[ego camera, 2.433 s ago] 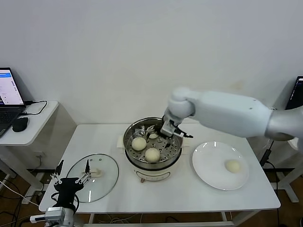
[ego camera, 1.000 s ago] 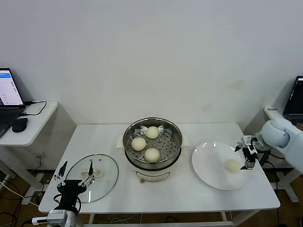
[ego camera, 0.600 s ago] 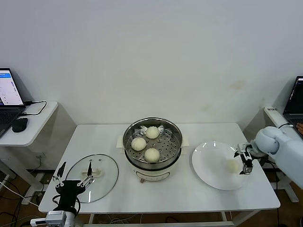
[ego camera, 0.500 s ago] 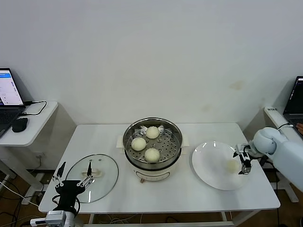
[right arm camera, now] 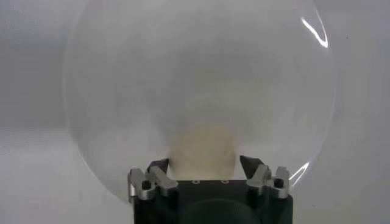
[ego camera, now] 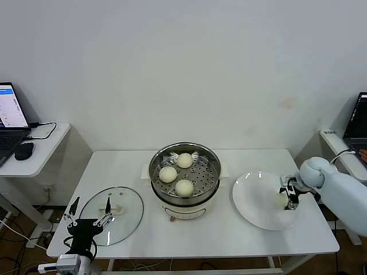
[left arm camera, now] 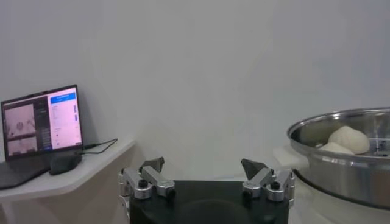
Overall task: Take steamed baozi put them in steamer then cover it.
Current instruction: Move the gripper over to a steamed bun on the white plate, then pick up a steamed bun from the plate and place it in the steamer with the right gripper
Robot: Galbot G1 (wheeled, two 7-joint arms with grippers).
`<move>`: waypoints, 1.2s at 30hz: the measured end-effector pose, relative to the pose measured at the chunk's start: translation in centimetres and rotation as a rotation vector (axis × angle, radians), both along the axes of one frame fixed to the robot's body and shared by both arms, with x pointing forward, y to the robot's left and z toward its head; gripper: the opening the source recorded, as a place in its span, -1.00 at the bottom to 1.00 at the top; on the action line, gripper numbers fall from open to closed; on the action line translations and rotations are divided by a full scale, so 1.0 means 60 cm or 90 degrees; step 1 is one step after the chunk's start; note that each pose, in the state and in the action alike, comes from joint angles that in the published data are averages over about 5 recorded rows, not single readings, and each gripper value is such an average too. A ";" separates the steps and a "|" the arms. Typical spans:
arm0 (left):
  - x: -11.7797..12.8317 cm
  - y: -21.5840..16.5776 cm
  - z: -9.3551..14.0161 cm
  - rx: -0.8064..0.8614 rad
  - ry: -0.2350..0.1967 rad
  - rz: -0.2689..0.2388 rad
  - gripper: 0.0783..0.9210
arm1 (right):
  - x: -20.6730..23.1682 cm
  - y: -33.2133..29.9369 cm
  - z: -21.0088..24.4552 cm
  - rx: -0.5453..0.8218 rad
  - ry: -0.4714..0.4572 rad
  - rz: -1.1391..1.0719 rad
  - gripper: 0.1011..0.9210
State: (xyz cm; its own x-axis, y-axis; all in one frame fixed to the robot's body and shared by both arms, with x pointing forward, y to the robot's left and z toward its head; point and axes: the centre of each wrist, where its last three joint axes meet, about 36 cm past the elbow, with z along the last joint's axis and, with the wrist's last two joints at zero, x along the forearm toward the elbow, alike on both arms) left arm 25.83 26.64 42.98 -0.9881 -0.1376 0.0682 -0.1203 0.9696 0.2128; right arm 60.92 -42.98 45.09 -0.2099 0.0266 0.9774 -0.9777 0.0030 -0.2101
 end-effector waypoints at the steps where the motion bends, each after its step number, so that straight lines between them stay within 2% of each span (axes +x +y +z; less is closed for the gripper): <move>1: 0.000 0.000 0.000 0.000 0.000 0.000 0.77 | 0.001 0.000 0.000 0.001 -0.001 0.000 0.35; 11: -0.001 -0.001 0.002 0.002 0.000 -0.005 0.77 | 0.006 0.007 0.031 0.010 -0.014 0.001 0.18; 21: 0.001 -0.001 0.006 0.007 -0.002 -0.010 0.77 | 0.010 0.028 0.159 0.045 -0.061 0.003 0.17; 29: 0.008 -0.007 0.009 0.003 -0.005 -0.015 0.77 | 0.017 0.130 0.299 0.116 -0.109 0.030 0.18; 36: 0.013 -0.010 0.004 -0.002 -0.003 -0.014 0.77 | 0.019 0.253 0.377 0.179 -0.114 0.051 0.18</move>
State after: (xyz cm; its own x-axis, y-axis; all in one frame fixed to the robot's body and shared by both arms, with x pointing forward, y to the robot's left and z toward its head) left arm 26.59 26.03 43.20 -0.9912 -0.1153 0.0643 -0.0995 0.9726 0.2101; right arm 62.06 -27.77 67.70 -0.3697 -0.2630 0.8912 -0.9246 0.0096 -0.3807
